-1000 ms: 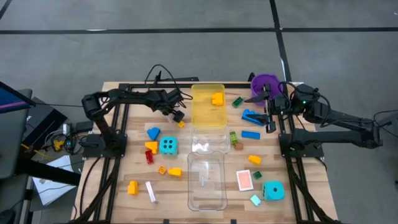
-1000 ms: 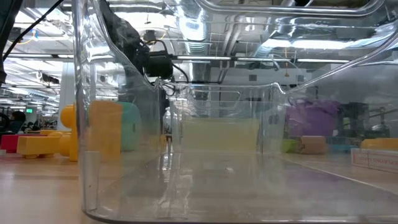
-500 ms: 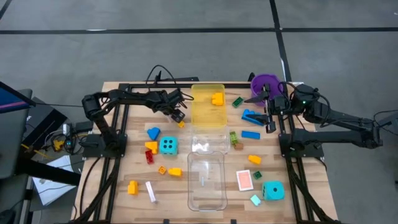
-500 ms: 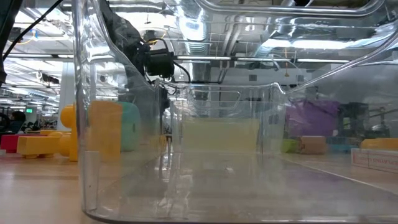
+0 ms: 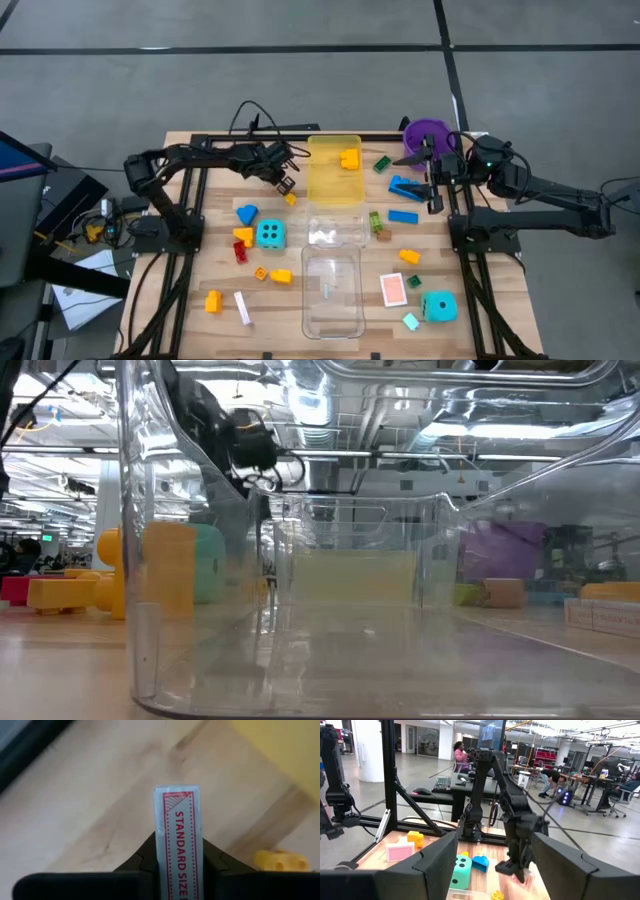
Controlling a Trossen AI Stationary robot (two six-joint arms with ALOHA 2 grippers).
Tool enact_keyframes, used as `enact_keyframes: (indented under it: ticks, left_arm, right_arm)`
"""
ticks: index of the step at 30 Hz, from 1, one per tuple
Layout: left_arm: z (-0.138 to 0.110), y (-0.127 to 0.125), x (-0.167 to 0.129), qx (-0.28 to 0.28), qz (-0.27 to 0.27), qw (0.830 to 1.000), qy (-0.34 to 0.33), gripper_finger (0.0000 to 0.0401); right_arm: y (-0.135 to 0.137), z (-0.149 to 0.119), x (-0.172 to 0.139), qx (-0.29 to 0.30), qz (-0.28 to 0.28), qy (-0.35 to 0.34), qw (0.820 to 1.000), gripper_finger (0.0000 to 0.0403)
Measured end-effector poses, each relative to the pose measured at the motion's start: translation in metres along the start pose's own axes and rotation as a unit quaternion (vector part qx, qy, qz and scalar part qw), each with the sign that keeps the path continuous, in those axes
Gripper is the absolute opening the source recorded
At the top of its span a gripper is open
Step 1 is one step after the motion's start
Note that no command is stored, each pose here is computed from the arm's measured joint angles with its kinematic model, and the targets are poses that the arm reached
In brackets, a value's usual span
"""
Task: Pick & Place Toys
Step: Put the red deck of cards into the top transparent bin
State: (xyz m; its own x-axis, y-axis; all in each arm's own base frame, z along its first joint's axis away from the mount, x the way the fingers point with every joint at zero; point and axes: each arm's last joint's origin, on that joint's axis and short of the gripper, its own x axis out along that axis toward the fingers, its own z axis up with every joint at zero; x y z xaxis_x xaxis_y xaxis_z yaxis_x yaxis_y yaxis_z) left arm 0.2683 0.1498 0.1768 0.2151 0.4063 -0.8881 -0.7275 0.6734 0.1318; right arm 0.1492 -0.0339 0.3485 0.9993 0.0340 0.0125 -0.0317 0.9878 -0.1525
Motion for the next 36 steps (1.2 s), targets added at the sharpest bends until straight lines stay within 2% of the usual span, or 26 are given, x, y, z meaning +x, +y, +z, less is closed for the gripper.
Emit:
enact_keyframes:
  ticks: [8,13,20,24,27,29,32,36]
  left_arm:
    - [0.006,0.008,-0.054,0.029,-0.058,0.995,-0.082,0.0059]
    - [0.002,0.000,-0.079,0.069,-0.097,0.986,-0.119,0.0059]
    - [0.000,-0.015,-0.096,0.112,-0.127,0.972,-0.160,0.0059]
    - [0.002,-0.027,-0.102,0.125,-0.167,0.959,-0.192,0.0059]
    - [0.009,-0.038,-0.111,0.129,-0.216,0.936,-0.246,0.0059]
    - [0.014,-0.047,-0.119,0.135,-0.249,0.913,-0.294,0.0059]
    - [0.021,-0.059,-0.136,0.150,-0.297,0.866,-0.372,0.0059]
    - [0.026,-0.073,-0.160,0.157,-0.328,0.801,-0.475,0.0059]
  right_arm:
    - [0.000,0.000,0.000,0.000,0.000,0.001,1.000,0.0249]
    - [0.000,0.000,0.000,0.000,0.000,0.001,1.000,0.0249]
    - [0.000,0.000,0.000,0.001,0.000,0.001,1.000,0.0249]
    - [0.000,-0.002,0.000,-0.003,0.001,0.009,1.000,0.0249]
    - [0.000,-0.003,0.000,-0.012,0.001,0.013,1.000,0.0249]
    - [0.000,-0.003,0.002,-0.015,0.001,0.015,1.000,0.0249]
    - [-0.001,-0.004,0.003,-0.016,0.001,0.017,1.000,0.0249]
    - [-0.002,-0.007,0.008,-0.013,0.003,0.025,1.000,0.0249]
